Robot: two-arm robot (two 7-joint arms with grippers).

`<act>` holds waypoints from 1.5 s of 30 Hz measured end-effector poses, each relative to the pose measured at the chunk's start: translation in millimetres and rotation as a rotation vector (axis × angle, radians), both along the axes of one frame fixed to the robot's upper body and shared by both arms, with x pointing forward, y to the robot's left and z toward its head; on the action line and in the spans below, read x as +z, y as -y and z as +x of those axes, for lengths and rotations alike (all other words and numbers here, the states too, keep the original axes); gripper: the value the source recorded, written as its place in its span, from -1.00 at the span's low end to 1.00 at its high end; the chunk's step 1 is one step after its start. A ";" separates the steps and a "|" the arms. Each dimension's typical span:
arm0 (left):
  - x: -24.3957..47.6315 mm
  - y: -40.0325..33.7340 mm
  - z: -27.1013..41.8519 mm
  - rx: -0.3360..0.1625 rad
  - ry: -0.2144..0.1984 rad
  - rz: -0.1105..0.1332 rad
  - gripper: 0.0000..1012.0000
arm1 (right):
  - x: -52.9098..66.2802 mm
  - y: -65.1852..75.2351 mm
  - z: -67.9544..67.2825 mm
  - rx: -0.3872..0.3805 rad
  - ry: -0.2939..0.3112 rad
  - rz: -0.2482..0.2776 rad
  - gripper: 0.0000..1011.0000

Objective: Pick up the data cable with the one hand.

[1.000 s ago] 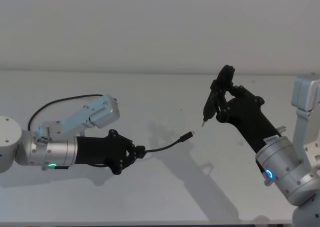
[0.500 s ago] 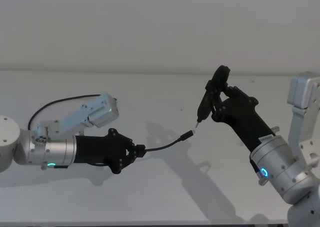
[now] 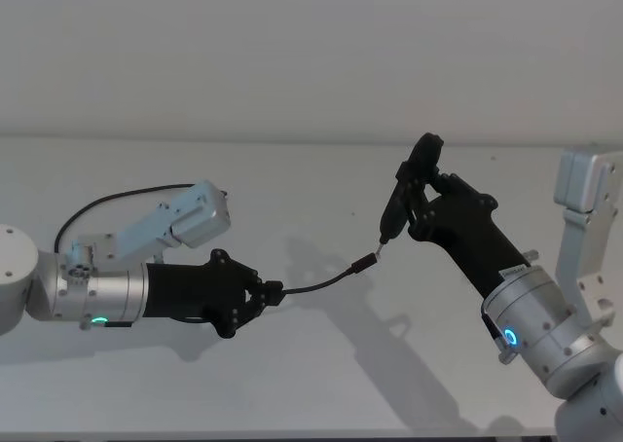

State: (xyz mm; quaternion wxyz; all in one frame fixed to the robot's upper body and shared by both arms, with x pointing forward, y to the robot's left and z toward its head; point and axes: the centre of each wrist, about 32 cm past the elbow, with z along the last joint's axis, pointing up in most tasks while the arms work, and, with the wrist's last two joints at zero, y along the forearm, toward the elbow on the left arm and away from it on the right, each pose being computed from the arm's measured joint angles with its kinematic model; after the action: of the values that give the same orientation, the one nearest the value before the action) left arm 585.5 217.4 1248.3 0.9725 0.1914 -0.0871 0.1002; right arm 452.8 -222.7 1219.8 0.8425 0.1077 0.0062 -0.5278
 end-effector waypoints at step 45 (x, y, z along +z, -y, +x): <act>0.3 -0.1 -0.1 0.000 0.001 0.000 -0.91 | -7.8 2.6 8.1 0.001 -0.011 0.004 -0.46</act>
State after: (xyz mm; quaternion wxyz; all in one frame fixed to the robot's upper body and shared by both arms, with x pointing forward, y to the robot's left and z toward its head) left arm 585.4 217.5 1248.6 0.9725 0.1913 -0.0877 0.1000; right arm 460.9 -225.3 1212.0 0.8425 0.1062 0.0121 -0.5281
